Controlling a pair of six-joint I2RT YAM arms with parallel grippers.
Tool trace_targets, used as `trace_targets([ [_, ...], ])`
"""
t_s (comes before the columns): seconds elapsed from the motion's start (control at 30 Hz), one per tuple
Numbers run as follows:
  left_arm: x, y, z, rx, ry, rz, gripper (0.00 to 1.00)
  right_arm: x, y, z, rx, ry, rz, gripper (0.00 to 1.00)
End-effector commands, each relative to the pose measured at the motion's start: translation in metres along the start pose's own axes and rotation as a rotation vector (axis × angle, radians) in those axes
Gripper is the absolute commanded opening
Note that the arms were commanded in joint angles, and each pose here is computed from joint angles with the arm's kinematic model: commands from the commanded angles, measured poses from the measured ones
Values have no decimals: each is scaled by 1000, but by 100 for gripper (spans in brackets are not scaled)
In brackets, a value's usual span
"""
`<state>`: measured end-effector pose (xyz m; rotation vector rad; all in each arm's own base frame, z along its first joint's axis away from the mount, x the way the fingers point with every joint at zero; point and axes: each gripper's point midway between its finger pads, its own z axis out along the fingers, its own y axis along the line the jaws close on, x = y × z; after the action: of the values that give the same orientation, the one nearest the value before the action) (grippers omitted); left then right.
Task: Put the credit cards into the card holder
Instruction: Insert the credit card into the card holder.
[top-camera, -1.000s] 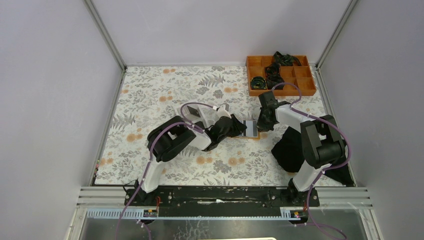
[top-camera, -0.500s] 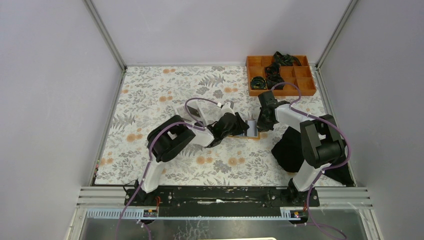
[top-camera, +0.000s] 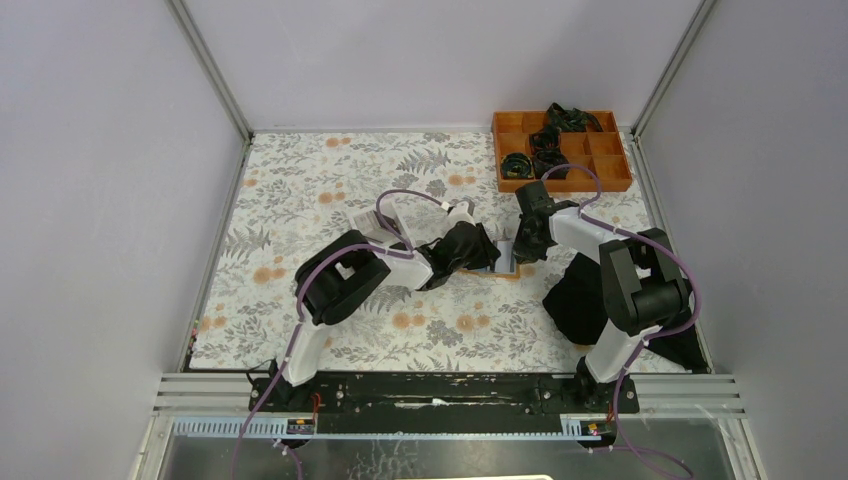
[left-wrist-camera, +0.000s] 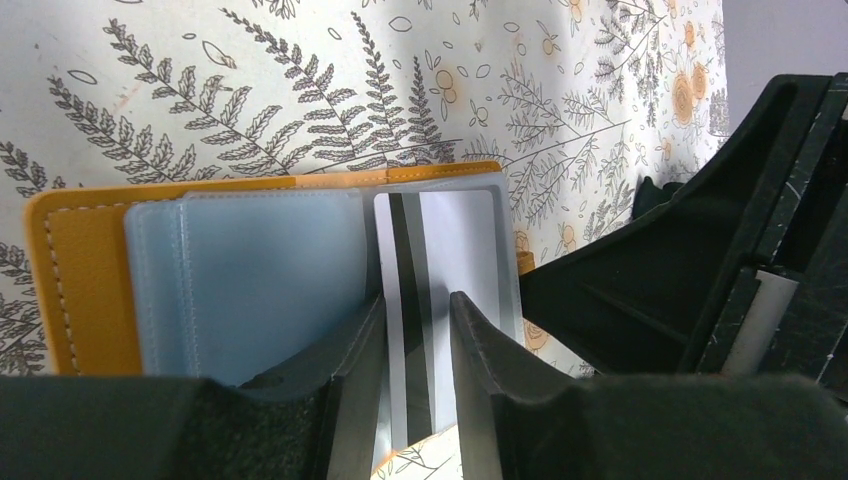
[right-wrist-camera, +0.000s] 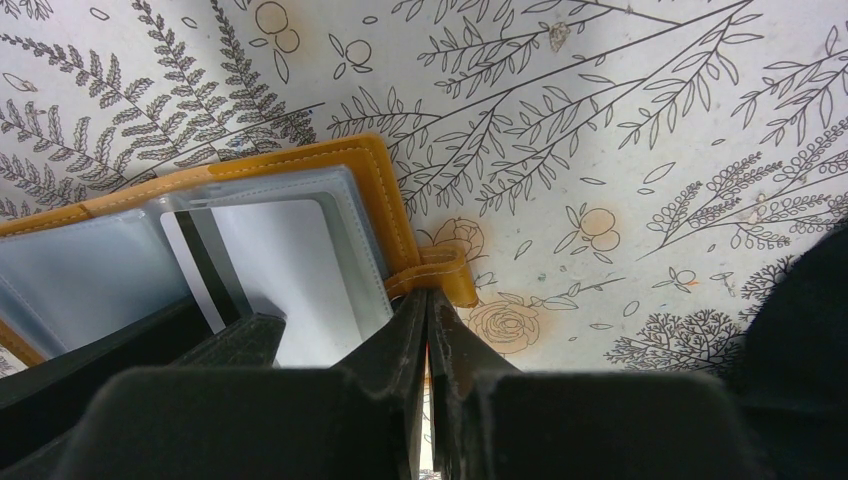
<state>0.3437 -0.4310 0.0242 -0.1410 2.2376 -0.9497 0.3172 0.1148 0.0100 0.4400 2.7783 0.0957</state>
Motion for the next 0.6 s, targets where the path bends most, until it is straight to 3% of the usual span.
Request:
trace_targets([
  [0.0, 47, -5, -10, -1, 142, 57, 36, 53, 2, 21, 5, 167, -31, 9],
  [0.57, 44, -14, -20, -50, 177, 138, 37, 47, 11, 18, -25, 156, -30, 9],
])
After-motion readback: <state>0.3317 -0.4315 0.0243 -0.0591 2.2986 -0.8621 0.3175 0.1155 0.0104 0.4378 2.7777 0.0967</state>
